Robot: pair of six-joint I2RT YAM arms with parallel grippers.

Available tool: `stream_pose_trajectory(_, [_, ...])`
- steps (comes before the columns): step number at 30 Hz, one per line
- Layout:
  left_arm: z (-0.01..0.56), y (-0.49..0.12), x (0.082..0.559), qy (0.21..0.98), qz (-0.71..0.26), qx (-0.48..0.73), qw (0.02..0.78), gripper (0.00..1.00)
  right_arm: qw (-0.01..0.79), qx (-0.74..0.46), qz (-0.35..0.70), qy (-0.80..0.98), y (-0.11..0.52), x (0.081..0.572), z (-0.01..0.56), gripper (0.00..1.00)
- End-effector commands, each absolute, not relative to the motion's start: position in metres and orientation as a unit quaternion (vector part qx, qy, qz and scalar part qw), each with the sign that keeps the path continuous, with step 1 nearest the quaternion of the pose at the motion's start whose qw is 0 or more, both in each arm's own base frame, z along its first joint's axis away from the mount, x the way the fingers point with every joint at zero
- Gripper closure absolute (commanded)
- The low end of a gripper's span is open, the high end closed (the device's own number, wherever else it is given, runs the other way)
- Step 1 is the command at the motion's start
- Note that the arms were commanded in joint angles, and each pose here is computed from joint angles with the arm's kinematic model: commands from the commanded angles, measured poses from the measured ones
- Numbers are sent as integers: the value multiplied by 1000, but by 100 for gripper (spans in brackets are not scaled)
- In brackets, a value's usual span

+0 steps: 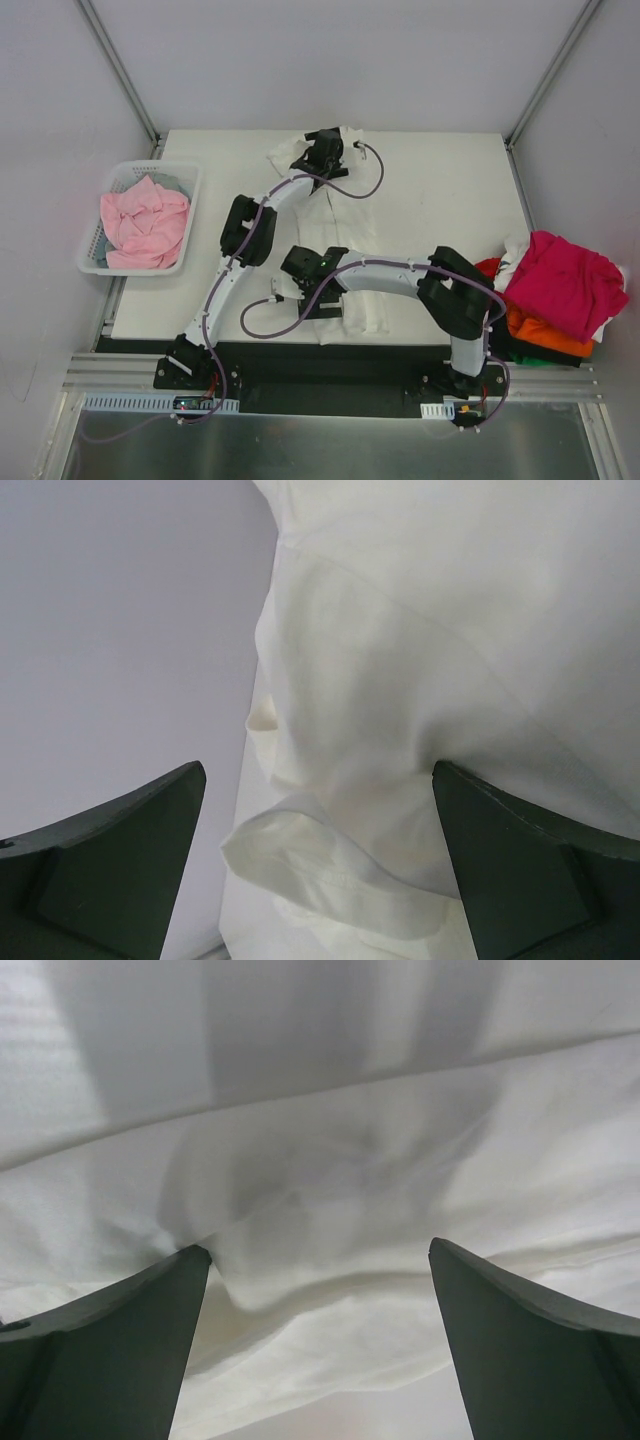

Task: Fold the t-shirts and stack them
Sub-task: Fold the tshirt

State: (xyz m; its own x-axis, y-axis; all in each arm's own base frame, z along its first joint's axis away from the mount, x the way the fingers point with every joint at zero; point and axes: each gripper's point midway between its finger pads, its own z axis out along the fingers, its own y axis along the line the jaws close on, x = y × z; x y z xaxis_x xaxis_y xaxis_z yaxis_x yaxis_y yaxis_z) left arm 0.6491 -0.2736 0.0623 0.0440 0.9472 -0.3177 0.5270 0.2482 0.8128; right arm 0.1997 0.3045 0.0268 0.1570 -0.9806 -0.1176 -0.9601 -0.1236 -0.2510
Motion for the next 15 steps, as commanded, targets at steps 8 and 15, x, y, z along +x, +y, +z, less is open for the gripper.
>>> stream_pose_trajectory(8, [45,-317,650,601,197,601,489,1,169,-754,-12,635,365,211,23,4])
stream_pose_trajectory(15, [82,-326,659,588,202,565,542,1,186,-756,-26,627,386,219,31,4])
